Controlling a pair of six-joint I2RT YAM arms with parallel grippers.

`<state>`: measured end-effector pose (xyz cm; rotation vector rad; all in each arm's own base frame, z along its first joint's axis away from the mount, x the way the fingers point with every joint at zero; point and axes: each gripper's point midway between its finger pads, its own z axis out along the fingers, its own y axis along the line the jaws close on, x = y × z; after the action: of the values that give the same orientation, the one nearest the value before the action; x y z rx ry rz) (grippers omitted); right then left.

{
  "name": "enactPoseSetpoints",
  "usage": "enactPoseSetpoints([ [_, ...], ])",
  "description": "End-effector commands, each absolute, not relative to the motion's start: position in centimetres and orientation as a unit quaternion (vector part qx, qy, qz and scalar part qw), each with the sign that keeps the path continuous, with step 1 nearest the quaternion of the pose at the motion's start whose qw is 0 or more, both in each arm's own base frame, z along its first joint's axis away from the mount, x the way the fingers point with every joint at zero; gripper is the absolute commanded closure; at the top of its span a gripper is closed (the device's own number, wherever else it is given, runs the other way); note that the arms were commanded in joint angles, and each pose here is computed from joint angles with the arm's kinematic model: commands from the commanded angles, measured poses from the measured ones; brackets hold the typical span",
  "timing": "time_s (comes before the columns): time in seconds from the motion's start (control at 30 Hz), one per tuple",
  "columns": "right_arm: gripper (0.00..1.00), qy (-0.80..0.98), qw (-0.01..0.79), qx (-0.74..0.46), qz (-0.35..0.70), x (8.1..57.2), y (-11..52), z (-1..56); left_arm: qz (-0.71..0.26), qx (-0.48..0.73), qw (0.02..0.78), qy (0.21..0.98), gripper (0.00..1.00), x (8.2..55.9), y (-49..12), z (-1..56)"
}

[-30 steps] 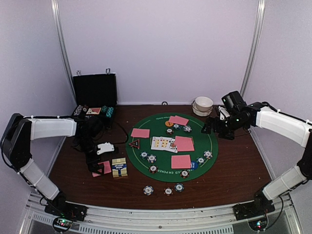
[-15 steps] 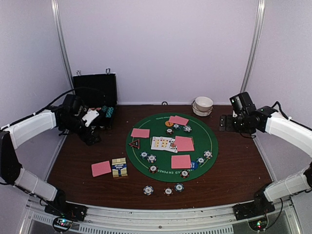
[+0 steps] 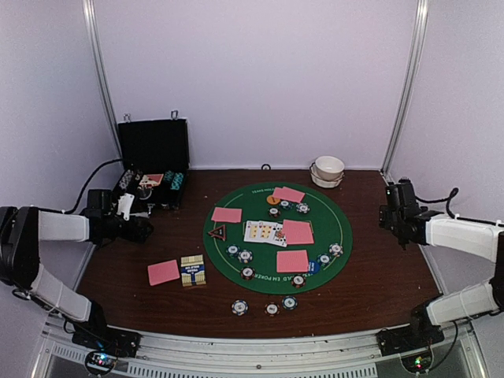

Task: Distribute texas hold em gaming equipment

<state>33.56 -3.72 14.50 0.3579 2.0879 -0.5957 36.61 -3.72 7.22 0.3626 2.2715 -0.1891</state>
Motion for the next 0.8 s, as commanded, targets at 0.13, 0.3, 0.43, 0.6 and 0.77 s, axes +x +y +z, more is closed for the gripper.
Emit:
enactPoseSetpoints([
  [0.13,0.00,0.726,0.611,0.201,-0.243,33.2,-6.8,17.8,-0.041,0.142,0.553,0.820,0.02,38.8,-3.2,10.5],
  [0.3,0.01,0.716,0.630,0.201,-0.222,34.1,-7.2,16.8,-0.042,0.124,0.575,0.808,0.02,39.2,-3.0,11.0],
  [0.43,0.00,0.725,0.645,0.159,-0.181,36.1,-5.3,15.5,-0.037,0.119,0.603,0.788,0.02,38.4,-2.9,9.4],
  [0.6,0.01,0.751,0.640,0.063,-0.150,38.2,-2.4,13.5,-0.029,0.106,0.596,0.795,0.02,38.5,-2.4,9.3],
  [0.77,0.01,0.769,0.629,0.023,-0.114,39.8,-1.1,12.5,-0.021,0.095,0.581,0.808,0.02,39.2,-1.9,8.9],
])
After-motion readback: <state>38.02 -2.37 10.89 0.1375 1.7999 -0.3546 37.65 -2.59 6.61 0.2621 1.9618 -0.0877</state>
